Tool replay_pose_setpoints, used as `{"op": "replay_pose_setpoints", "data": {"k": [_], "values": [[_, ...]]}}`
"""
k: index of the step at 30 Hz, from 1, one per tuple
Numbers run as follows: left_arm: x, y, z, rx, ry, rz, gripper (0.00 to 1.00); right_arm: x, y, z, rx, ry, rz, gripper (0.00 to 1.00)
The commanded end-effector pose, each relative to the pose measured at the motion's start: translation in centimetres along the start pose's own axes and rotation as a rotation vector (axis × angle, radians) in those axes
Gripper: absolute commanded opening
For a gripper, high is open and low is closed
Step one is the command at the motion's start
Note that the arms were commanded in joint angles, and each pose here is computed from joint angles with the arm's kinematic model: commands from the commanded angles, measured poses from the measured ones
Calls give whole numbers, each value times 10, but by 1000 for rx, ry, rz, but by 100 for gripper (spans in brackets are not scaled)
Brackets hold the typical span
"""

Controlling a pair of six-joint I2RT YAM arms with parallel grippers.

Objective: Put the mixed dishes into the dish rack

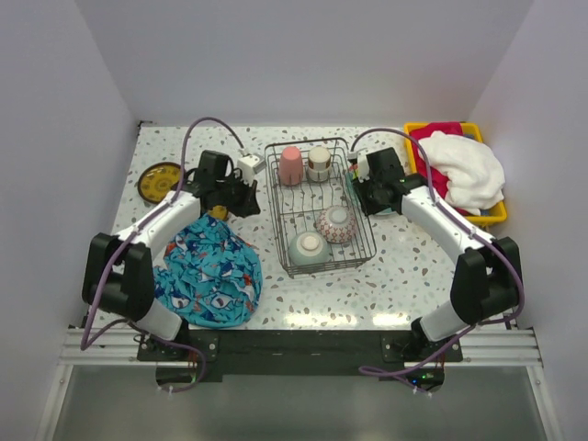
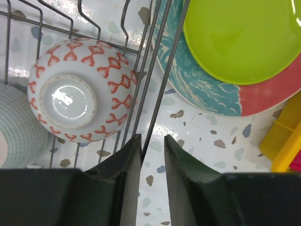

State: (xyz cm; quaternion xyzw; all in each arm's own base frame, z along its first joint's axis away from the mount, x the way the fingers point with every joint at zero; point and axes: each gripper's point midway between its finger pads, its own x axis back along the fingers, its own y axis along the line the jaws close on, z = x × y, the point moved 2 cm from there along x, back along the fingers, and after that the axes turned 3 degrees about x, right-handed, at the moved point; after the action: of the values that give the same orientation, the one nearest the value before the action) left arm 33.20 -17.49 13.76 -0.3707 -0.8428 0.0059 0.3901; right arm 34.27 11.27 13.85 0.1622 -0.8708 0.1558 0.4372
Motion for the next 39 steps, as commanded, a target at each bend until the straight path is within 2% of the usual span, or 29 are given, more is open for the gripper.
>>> {"op": "replay_pose_setpoints", "data": {"k": [1, 4, 8, 11, 18, 24, 29, 30, 33, 34, 37, 39], "values": [[-16, -6, -35, -69, -47, 37, 0, -1, 5, 9, -83, 40, -9, 25], [-27, -3, -49, -67, -40, 49, 0, -5, 11, 9, -159, 60, -26, 14], [-38, 4, -76, -77, -64, 46, 0, -17, 17, 7, -227, 87, -55, 8], [-45, 10, -92, -86, -84, 28, 0, -29, 23, -12, -269, 76, -95, 0], [-66, 28, -116, -90, -106, -6, 0, -53, 32, -47, -366, 61, -138, 0], [-66, 54, -141, -111, -149, -160, 1, -61, 48, -47, -436, 94, -193, 0], [-57, 71, -147, -125, -157, -274, 9, -60, 64, -41, -441, 109, -229, 0], [-55, 72, -147, -125, -156, -288, 11, -59, 63, -41, -439, 109, -223, 6], [-33, 80, -149, -141, -156, -394, 28, -45, 45, -49, -416, 83, -194, 34], [-27, 89, -142, -162, -135, -448, 43, -38, 30, -48, -441, 84, -185, 45], [3, 99, -130, -204, -98, -585, 67, -21, 5, -46, -499, 86, -199, 56], [20, 97, -127, -223, -89, -620, 72, -16, 0, -42, -529, 92, -240, 58]]}}
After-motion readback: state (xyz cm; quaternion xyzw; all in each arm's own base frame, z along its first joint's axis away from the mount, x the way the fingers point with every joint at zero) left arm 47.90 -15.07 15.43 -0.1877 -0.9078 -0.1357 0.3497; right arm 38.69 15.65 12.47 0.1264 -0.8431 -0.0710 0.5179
